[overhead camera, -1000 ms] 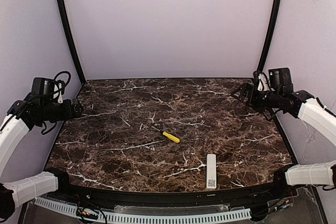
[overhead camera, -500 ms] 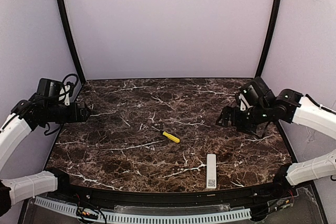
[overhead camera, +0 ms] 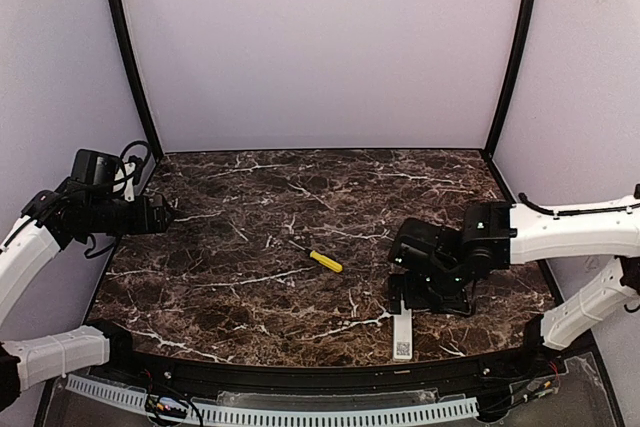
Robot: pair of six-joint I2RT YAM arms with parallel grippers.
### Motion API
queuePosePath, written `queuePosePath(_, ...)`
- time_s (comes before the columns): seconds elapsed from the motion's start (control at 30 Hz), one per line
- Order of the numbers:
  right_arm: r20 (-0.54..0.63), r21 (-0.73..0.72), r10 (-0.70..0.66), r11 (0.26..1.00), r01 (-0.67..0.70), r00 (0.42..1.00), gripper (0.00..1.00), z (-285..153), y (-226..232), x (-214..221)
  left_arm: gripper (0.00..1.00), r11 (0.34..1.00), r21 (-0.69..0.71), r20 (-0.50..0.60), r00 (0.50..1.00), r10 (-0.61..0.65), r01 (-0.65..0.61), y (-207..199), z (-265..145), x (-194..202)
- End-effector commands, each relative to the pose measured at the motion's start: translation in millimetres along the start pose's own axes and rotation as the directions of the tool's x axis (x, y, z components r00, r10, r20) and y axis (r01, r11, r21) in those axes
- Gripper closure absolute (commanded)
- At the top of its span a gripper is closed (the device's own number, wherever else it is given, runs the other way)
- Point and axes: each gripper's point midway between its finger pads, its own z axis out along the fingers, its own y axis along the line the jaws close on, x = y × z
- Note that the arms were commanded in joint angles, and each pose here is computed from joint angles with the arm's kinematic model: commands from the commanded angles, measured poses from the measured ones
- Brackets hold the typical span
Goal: Unload the batteries from the remote control
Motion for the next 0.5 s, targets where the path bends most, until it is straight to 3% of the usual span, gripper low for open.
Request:
queuePosePath(0.0, -0.043, 0.053, 0.013, 0.999, -0.011, 0.999, 0.01, 12, 6, 22, 0.08, 1.000, 0.004, -0.017, 1.000, 0.018, -0.018, -1, 4, 7)
queuePosePath(0.47, -0.129, 0.044, -0.017, 0.999, 0.023, 0.991, 0.06, 66, 8, 57, 0.10, 0.999, -0.037, -0.014, 1.000, 0.008, -0.008, 6, 5, 6)
